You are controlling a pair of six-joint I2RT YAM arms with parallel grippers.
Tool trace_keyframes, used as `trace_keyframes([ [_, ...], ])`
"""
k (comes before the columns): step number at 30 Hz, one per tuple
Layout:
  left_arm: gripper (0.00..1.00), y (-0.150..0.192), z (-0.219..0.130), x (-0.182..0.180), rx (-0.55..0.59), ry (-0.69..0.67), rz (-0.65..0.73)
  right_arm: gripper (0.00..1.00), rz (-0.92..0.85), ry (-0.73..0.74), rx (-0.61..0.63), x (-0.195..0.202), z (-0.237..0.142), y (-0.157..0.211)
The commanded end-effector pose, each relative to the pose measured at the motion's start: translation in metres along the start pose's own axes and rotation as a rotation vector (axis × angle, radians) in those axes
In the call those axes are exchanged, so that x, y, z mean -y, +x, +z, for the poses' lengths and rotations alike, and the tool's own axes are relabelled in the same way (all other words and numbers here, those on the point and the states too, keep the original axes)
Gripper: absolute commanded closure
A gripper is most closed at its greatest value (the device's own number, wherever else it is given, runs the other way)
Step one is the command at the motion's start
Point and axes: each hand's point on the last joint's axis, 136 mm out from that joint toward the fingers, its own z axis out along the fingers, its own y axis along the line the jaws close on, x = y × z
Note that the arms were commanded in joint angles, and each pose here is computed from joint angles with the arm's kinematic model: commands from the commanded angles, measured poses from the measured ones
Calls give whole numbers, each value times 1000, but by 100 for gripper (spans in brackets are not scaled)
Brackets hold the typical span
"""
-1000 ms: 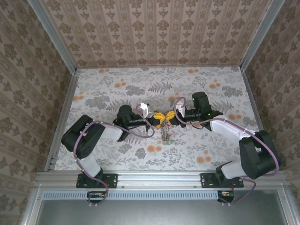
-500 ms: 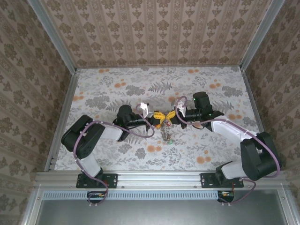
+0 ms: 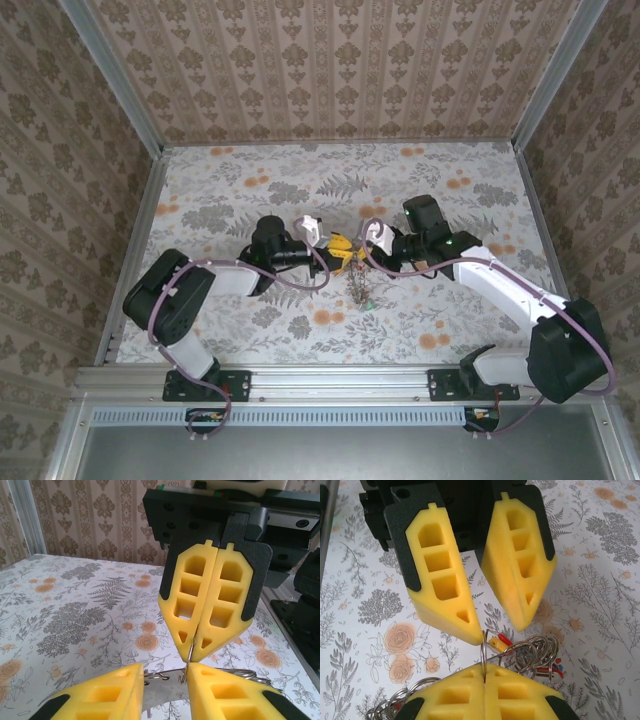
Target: Put the keys on the keyring
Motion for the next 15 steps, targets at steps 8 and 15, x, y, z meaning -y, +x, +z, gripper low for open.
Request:
trace_keyframes([
  [8, 67, -3, 2, 18, -106, 107, 51, 100, -92, 13, -56, -6, -13, -15],
  [15, 70, 1, 7, 26, -163, 132, 81, 100, -103, 15, -39, -6, -13, -23],
])
